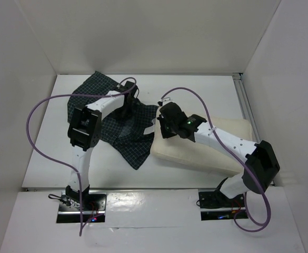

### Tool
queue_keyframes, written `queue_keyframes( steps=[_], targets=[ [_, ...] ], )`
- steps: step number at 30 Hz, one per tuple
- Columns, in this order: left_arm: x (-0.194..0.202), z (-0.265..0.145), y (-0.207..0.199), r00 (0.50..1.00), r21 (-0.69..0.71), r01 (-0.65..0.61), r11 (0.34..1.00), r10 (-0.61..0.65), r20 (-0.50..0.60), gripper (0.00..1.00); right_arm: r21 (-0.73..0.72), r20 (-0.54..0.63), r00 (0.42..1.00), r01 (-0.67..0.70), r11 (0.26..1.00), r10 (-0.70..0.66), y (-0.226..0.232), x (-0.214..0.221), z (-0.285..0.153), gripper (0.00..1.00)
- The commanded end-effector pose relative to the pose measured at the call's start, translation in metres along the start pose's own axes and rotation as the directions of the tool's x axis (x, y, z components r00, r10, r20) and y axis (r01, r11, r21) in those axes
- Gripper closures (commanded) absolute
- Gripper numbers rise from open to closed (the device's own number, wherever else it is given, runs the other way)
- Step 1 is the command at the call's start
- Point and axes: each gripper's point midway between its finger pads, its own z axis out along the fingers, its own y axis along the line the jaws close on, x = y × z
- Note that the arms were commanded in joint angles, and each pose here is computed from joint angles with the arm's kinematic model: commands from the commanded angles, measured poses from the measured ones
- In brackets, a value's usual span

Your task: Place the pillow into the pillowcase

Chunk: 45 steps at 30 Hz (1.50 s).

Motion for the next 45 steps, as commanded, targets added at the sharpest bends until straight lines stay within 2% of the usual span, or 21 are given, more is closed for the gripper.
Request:
queue_keyframes(
  steps=[1,3,5,8,9,11,12,16,26,33,39,45],
  targets=[
    [-0.007,-0.004,0.007,0.999,-0.023,0.041,0.999,-0.04,0.031,0.44,-0.03,0.112,0.994,-0.009,1.0,0.012,0.008,-0.026,-0.017,1.0],
    [-0.008,-0.004,0.013,0.998,-0.035,0.05,0.998,-0.048,0.035,0.45,-0.03,0.112,0.994,-0.009,1.0,0.012,0.008,-0.026,-0.017,1.0],
    [-0.008,-0.004,0.013,0.998,-0.035,0.05,0.998,-0.048,0.035,0.51,-0.039,0.109,0.994,-0.008,0.999,0.012,0.009,-0.026,-0.017,1.0],
    [-0.012,-0.006,0.015,0.998,-0.04,0.044,0.998,-0.043,0.047,0.64,-0.035,0.1,0.995,-0.007,0.999,0.01,0.009,-0.024,-0.014,1.0],
    [-0.011,-0.004,0.014,0.999,-0.045,0.04,0.998,-0.039,0.038,0.72,-0.035,0.1,0.995,-0.007,0.999,0.01,0.009,-0.024,-0.014,1.0],
    [-0.015,-0.005,0.013,0.998,-0.044,0.041,0.998,-0.04,0.041,0.79,-0.034,0.101,0.995,0.002,0.999,0.001,0.008,-0.024,-0.014,1.0],
    [-0.013,-0.006,0.014,0.999,-0.048,0.038,0.998,-0.036,0.033,0.86,-0.038,0.109,0.994,0.001,0.999,0.003,0.01,-0.027,-0.016,1.0],
    [-0.018,-0.01,0.014,0.998,-0.027,0.053,0.998,-0.052,0.039,1.0,-0.033,0.121,0.993,-0.001,0.999,0.005,0.008,-0.03,-0.018,1.0],
    [-0.034,-0.066,0.01,0.995,0.122,0.026,0.992,-0.037,0.088,1.0,-0.039,0.137,0.991,-0.003,0.999,0.009,0.011,-0.036,-0.02,1.0],
    [-0.022,-0.081,0.006,0.999,0.193,-0.027,0.981,0.018,0.047,1.0,-0.088,0.263,0.965,0.035,0.995,-0.011,0.025,-0.083,-0.047,1.0],
    [-0.015,-0.086,0.009,0.999,0.214,-0.036,0.976,0.034,0.013,1.0,-0.232,0.346,0.937,0.138,0.963,-0.051,0.067,-0.13,-0.054,1.0],
    [-0.012,-0.1,0.02,1.0,0.252,0.012,0.968,-0.009,-0.016,1.0,-0.429,0.292,0.951,0.226,0.875,-0.102,0.13,-0.104,-0.031,1.0]
  ],
)
